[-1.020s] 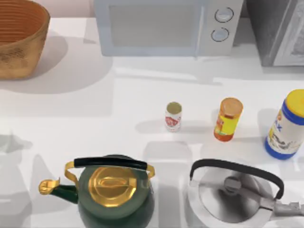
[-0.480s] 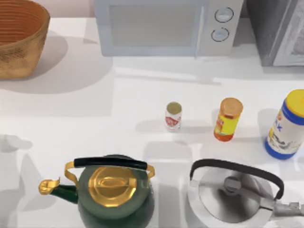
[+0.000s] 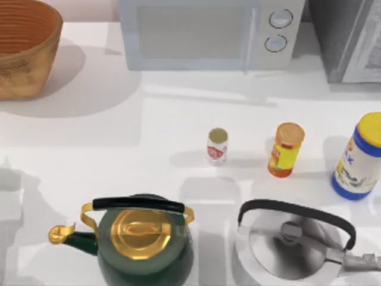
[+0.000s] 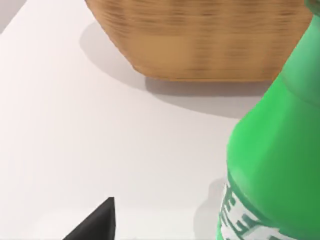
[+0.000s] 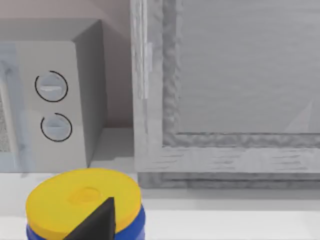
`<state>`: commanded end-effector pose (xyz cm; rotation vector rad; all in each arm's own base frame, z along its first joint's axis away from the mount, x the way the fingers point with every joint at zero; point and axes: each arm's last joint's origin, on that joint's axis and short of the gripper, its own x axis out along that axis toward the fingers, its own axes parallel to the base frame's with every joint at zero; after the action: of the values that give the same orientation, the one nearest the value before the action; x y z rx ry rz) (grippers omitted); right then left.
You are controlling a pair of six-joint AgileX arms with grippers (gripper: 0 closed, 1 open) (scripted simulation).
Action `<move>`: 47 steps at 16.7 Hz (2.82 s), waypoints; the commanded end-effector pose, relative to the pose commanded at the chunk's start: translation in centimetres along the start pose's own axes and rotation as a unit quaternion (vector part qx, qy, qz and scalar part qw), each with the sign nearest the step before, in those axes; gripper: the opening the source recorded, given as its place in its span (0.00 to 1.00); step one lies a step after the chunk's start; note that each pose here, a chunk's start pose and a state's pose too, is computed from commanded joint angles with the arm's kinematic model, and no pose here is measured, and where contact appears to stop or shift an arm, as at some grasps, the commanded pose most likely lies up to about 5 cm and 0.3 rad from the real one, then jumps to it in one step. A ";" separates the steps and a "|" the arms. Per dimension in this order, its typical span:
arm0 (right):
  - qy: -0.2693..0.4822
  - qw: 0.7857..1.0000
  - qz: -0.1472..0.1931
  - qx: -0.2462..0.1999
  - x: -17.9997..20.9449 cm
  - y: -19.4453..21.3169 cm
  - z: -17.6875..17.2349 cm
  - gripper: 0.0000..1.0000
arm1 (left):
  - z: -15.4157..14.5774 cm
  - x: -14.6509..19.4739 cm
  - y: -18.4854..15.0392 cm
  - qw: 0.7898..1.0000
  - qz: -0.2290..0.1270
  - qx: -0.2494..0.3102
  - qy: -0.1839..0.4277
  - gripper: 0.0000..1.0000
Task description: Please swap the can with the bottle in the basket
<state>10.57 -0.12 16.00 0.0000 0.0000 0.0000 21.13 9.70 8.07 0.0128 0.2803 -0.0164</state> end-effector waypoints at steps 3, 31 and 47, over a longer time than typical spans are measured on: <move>0.000 1.000 0.000 0.000 0.0 0.0 0.0 1.00 | 0.0 2.6 -0.2 1.000 -0.002 -0.004 0.007 1.00; 0.000 1.000 0.000 0.000 0.0 0.0 0.0 1.00 | 0.0 3.3 -0.4 1.000 -0.002 -0.004 0.010 0.00; 0.000 1.000 0.000 0.000 0.0 0.0 0.0 1.00 | 22.9 9.7 5.0 0.996 0.088 0.008 -0.023 0.00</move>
<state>10.57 -0.12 16.00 0.0000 0.0000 0.0000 36.83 14.18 27.48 0.0532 0.2326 0.1561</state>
